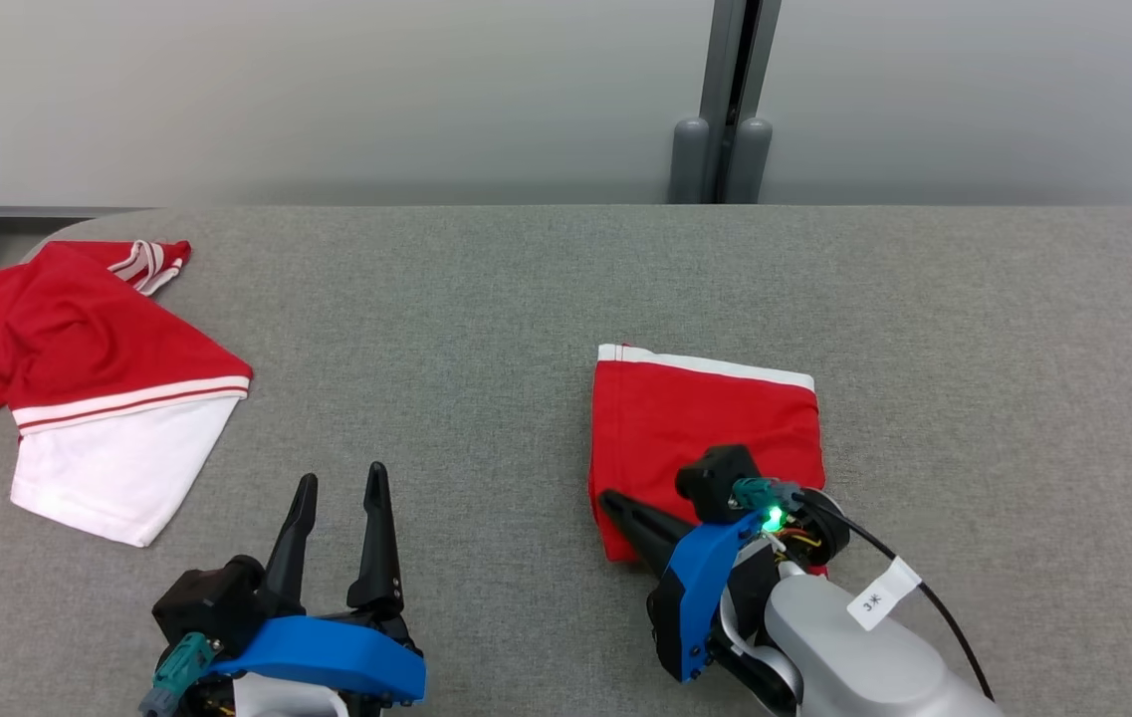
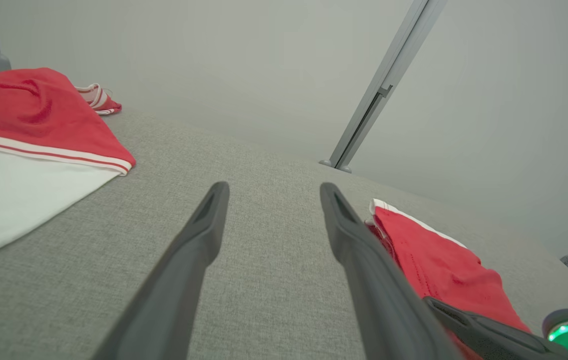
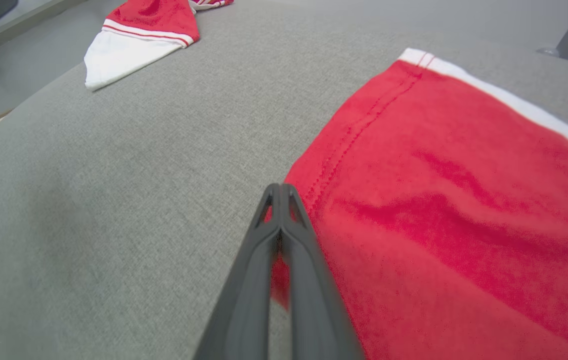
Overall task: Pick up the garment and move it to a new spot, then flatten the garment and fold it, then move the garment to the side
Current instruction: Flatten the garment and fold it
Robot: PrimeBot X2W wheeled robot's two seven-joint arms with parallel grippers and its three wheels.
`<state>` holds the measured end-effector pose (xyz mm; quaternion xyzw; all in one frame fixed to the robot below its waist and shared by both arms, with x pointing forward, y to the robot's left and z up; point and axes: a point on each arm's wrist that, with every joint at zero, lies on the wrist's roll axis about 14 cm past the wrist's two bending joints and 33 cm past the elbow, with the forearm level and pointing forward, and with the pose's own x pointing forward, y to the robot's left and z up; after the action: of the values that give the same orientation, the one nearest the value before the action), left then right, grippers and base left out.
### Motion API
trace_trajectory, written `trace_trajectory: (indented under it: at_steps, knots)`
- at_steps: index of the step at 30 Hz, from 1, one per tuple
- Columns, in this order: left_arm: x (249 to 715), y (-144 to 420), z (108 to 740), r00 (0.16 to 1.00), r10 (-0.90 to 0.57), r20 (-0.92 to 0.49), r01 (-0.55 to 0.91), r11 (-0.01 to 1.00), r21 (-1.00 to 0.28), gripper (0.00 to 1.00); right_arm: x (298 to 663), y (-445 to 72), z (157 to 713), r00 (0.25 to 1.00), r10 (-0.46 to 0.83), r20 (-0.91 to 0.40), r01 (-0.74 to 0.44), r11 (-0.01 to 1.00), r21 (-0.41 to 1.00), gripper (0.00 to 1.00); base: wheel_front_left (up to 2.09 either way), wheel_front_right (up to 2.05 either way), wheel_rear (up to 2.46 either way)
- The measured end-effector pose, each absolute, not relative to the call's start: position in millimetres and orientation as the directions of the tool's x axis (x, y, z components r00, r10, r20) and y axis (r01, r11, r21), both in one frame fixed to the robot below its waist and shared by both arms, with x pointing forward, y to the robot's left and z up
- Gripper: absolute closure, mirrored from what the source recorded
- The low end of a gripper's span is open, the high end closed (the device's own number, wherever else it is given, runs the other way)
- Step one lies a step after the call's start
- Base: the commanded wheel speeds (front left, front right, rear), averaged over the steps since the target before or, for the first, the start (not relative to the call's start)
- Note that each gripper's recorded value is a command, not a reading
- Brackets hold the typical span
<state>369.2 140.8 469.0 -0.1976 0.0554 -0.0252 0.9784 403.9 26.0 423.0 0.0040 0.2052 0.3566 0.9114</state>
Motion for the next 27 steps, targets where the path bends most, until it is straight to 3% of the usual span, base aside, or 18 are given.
trace_trajectory:
  at_steps: [1,2,4,9,15,23,27]
  knots:
    - [370,141,470,0.993,-0.070,-0.094,0.029,0.921,-0.389,0.00,408,24,430,0.679,0.648,-0.344,-0.641,0.753,0.153,1.00,0.00,0.00,0.00]
    - [370,141,472,0.994,-0.070,-0.089,0.031,0.922,-0.387,0.00,412,22,436,0.697,0.643,-0.317,-0.631,0.761,0.154,0.86,0.00,0.00,0.00]
    - [371,143,476,0.995,-0.069,-0.076,0.035,0.925,-0.379,0.00,418,16,447,0.732,0.627,-0.266,-0.608,0.778,0.161,0.02,0.00,0.00,0.00]
    - [372,143,481,0.996,-0.074,-0.057,0.049,0.933,-0.357,0.00,434,-8,469,0.810,0.561,-0.170,-0.537,0.826,0.171,0.00,0.00,0.00,0.00]
    - [368,143,477,0.995,-0.083,-0.063,0.059,0.946,-0.318,0.00,445,-76,481,0.926,0.366,-0.096,-0.345,0.920,0.185,0.00,0.00,0.00,0.00]
    - [357,144,466,0.993,-0.066,-0.094,0.031,0.942,-0.335,0.00,413,-138,467,0.983,0.170,-0.075,-0.155,0.973,0.172,0.00,0.00,0.00,0.00]
    - [350,148,459,0.992,-0.054,-0.114,0.012,0.941,-0.338,0.00,399,-145,467,0.987,0.149,-0.060,-0.136,0.974,0.184,0.00,0.00,0.00,0.00]
